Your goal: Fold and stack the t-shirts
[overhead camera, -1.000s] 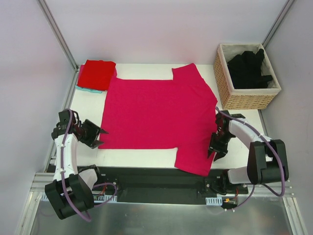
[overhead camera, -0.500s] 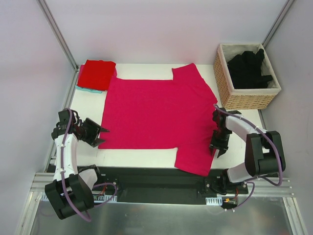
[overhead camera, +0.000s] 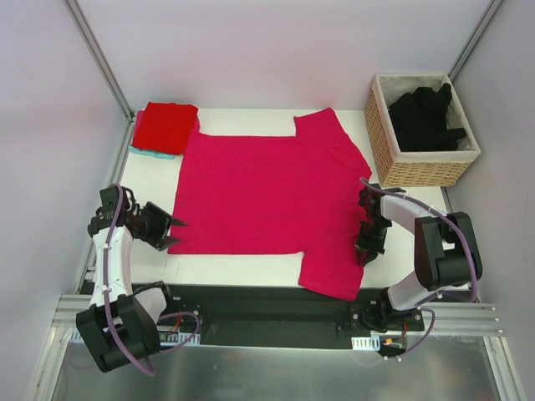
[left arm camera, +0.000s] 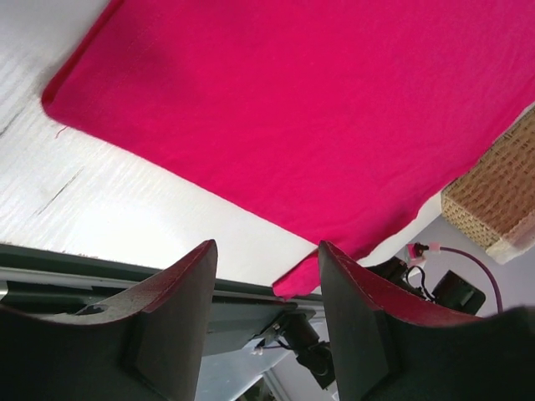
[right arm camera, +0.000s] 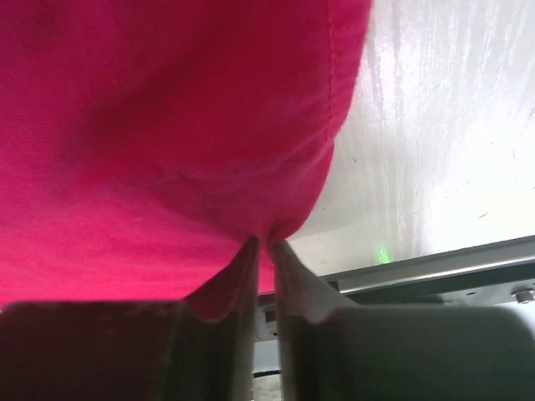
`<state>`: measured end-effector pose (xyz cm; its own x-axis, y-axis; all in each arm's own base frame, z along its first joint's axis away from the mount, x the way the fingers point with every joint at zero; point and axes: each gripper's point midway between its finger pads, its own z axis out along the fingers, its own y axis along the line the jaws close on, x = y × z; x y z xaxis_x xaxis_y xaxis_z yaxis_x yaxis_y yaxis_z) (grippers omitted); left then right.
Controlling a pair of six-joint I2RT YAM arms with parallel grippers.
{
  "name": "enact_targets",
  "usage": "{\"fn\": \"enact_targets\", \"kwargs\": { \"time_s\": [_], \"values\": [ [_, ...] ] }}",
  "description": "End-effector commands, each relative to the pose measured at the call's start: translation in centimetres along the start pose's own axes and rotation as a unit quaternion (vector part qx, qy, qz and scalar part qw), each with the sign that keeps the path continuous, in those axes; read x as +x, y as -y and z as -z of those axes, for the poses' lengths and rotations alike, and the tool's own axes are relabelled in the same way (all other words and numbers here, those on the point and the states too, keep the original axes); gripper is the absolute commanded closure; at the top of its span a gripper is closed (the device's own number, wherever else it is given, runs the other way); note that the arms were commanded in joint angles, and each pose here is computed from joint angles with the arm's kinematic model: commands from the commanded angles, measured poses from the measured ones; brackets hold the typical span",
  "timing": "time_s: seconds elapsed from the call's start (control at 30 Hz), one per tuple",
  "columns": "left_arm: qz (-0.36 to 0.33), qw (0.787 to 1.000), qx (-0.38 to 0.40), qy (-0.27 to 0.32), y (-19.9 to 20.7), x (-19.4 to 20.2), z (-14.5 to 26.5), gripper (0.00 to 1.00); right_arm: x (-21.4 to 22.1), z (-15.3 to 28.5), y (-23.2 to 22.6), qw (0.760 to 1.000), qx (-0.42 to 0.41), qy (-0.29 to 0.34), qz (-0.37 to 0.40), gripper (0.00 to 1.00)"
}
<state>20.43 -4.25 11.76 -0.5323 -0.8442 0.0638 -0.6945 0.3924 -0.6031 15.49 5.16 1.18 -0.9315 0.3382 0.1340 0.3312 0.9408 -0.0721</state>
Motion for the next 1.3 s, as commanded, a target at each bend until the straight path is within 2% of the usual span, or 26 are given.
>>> {"fn": "enact_targets", "kwargs": {
  "time_s": [0.0,0.03,0.1,0.2,0.3,0.47,0.7,1.27],
  "values": [
    [0.042,0.997,-0.064,0.025,-1.5,-0.3,1.2,0.5,-0.2,-0.3,-1.0,1.0,-0.01,-0.007,0.005,0.92],
    [0.055,0.994,-0.092,0.025,-2.3,0.1,1.8,0.51,-0.2,-0.2,-1.1,1.0,-0.012,-0.009,0.008,0.94],
    [0.069,0.984,-0.148,0.07,-4.1,-0.9,2.8,0.51,-0.3,0.0,-1.4,1.0,-0.015,-0.009,0.014,0.99],
    [0.083,0.971,-0.201,0.097,-6.2,-0.9,3.8,0.5,-0.6,0.2,-1.6,1.0,-0.018,-0.01,0.024,0.99],
    [0.094,0.964,-0.222,0.108,-7.5,-0.9,3.5,0.5,-0.9,0.6,-2.1,0.999,-0.025,-0.008,0.03,0.99],
    [0.098,0.962,-0.239,0.09,-8.7,-1.3,1.8,0.5,-1.1,1.2,-2.4,0.999,-0.034,-0.002,0.04,0.99],
    [0.109,0.967,-0.223,0.059,-8.9,-1.6,-1.2,0.51,-0.7,0.9,-2.3,0.998,-0.038,-0.004,0.049,0.99],
    [0.095,0.971,-0.205,0.08,-9.4,-3.0,-3.0,0.52,-0.6,1.2,-2.0,0.997,-0.039,0.003,0.063,0.99]
  ]
}}
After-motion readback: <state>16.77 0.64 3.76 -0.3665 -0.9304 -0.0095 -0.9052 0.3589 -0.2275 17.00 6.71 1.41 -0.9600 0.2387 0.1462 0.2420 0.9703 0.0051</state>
